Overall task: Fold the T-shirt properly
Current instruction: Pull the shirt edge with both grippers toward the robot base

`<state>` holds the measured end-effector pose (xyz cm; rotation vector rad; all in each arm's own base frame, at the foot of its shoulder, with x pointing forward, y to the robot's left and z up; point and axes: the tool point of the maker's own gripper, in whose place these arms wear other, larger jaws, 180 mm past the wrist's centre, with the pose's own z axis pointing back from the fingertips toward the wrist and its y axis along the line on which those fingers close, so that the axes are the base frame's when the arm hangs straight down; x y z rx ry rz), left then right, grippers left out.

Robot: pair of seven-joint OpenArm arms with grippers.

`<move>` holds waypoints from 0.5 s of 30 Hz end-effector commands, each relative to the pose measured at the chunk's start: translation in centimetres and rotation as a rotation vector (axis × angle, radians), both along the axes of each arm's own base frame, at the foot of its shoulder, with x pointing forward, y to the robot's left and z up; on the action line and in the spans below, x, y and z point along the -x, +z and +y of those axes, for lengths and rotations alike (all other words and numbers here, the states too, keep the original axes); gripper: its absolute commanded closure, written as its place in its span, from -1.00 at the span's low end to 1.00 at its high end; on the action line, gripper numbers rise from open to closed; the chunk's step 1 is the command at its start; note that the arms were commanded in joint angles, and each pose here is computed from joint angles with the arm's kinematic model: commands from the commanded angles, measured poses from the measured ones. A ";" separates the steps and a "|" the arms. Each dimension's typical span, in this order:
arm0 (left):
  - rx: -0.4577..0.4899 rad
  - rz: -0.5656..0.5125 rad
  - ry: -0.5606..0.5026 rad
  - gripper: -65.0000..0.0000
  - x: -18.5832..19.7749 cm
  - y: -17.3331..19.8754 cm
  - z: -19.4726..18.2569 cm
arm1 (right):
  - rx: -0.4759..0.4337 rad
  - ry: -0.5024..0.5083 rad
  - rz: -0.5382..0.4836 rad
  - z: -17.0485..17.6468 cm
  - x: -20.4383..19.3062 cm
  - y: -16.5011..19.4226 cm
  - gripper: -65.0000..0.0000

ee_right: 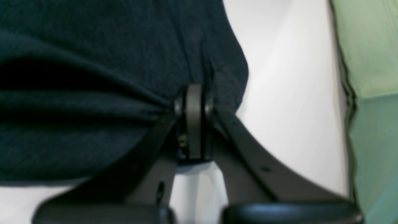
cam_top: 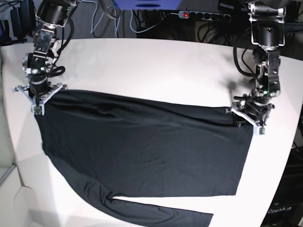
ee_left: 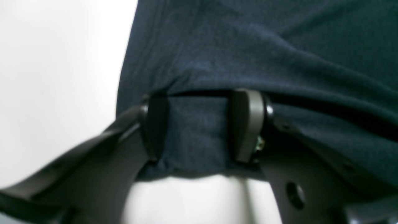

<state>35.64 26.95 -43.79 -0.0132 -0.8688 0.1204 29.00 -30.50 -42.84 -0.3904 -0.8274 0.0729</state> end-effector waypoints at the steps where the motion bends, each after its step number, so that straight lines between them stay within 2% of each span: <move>1: -0.020 0.149 0.010 -0.02 2.9 -2.4 0.6 | 0.018 -0.015 0.034 -0.7 0.8 -0.3 1.00; 8: -0.049 0.103 -0.039 -0.02 3.6 -0.5 -0.1 | -0.004 -0.016 0.076 0.2 2.7 -1.8 1.00; 15: -0.085 0.140 -0.044 -0.02 5.5 -1.1 1.3 | -0.011 -0.017 0.132 0.5 5.4 -3.3 1.00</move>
